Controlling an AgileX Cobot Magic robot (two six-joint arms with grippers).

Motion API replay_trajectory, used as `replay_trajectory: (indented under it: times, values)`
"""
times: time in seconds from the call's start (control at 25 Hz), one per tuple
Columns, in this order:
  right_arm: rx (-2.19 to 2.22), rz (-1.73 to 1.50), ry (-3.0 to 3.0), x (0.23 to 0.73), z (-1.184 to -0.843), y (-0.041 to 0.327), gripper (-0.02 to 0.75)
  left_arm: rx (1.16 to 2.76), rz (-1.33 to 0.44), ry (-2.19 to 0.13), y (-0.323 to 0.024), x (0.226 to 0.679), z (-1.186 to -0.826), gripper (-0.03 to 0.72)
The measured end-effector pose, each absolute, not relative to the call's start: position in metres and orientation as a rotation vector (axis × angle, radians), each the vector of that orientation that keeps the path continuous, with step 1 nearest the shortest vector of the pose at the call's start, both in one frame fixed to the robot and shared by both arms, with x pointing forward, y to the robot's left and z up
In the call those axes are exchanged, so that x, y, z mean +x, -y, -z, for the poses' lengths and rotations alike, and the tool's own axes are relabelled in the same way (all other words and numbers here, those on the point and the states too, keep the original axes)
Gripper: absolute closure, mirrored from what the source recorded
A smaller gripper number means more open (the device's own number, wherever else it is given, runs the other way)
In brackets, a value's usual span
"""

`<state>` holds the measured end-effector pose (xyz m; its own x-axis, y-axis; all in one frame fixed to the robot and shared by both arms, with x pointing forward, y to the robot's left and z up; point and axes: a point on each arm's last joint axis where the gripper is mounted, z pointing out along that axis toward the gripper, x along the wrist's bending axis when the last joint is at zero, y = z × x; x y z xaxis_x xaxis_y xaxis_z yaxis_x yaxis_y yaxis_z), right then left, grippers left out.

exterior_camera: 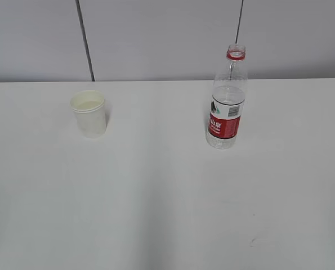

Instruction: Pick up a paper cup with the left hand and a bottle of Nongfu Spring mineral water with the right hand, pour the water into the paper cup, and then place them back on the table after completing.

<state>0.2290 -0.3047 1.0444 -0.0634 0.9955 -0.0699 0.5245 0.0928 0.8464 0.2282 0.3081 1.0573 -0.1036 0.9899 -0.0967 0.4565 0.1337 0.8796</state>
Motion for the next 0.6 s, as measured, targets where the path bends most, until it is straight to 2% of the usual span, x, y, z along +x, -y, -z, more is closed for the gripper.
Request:
replay_trajectory:
  times: [0.6]
  values:
    - [1.517, -0.856, -1.670, 0.2291, -1.0446, 0.3048, 0.238, 1.418, -0.908, -1.670, -0.3081, 0.2282, -1.0573, 0.440]
